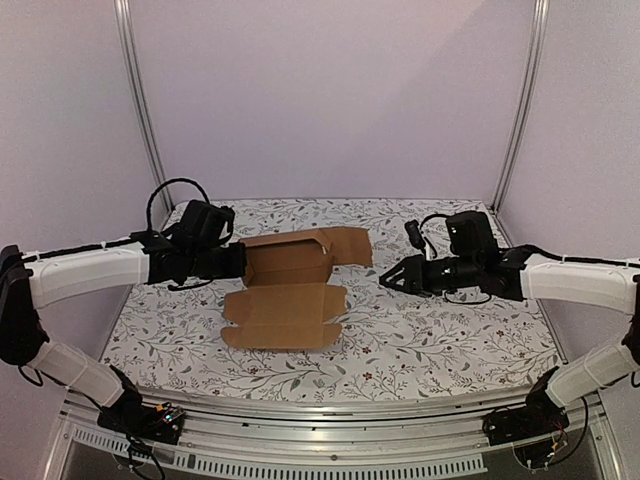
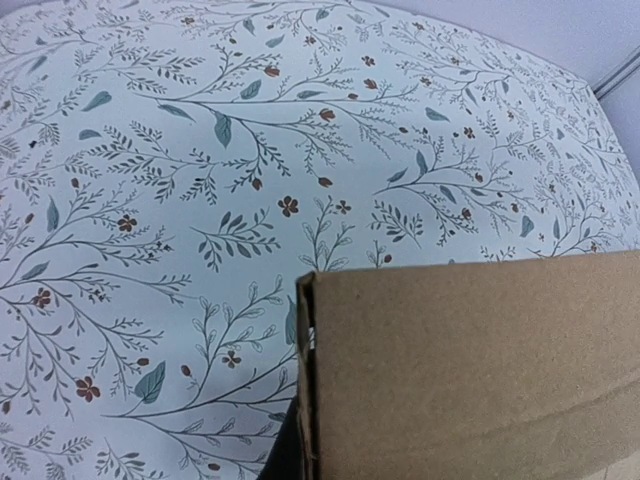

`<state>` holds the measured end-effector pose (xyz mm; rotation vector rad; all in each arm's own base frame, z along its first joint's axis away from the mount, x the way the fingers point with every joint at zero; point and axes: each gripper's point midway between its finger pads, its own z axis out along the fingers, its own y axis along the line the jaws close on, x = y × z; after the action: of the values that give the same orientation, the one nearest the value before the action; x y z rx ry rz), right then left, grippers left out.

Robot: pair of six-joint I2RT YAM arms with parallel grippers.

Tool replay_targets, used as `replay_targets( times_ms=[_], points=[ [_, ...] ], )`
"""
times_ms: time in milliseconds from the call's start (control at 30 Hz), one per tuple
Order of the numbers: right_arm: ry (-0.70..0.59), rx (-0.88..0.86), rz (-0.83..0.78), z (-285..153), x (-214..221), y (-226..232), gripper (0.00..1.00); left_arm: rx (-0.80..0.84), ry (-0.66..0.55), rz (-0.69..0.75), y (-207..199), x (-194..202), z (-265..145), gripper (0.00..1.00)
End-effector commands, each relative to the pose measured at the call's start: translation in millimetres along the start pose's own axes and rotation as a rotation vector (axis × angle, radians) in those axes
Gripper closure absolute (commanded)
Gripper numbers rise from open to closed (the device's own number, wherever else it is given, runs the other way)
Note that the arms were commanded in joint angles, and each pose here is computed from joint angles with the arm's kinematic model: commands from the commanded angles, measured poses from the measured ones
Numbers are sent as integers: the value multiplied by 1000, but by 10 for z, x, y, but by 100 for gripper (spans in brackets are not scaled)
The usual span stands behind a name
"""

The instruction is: Fold the paper box

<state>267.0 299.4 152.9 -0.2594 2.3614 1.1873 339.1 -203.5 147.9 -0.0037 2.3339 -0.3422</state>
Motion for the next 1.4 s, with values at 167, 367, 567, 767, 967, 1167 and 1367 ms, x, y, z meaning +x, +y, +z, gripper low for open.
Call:
replay_targets(
  times_ms=[167, 367, 567, 767, 967, 1167, 1367],
  points=[
    [100, 67, -293, -587, -196, 374, 60, 121, 70, 29, -58, 132, -164, 100],
    [130, 3, -400, -740, -300, 686, 60, 219, 94, 48, -193, 188, -279, 100],
    [146, -96, -421, -751, -361, 952, 60, 296, 124, 49, -313, 242, -337, 100],
    [167, -135, -448, -662, -344, 1122, 62, 353, 130, 40, -416, 239, -356, 100],
    [182, -173, -467, -577, -322, 1249, 62, 380, 142, 41, -472, 255, -344, 100],
    [197, -199, -476, -477, -297, 1335, 62, 385, 143, 34, -506, 241, -322, 100],
    [219, -219, -483, -380, -242, 1421, 62, 376, 133, 37, -537, 215, -307, 100]
  ],
)
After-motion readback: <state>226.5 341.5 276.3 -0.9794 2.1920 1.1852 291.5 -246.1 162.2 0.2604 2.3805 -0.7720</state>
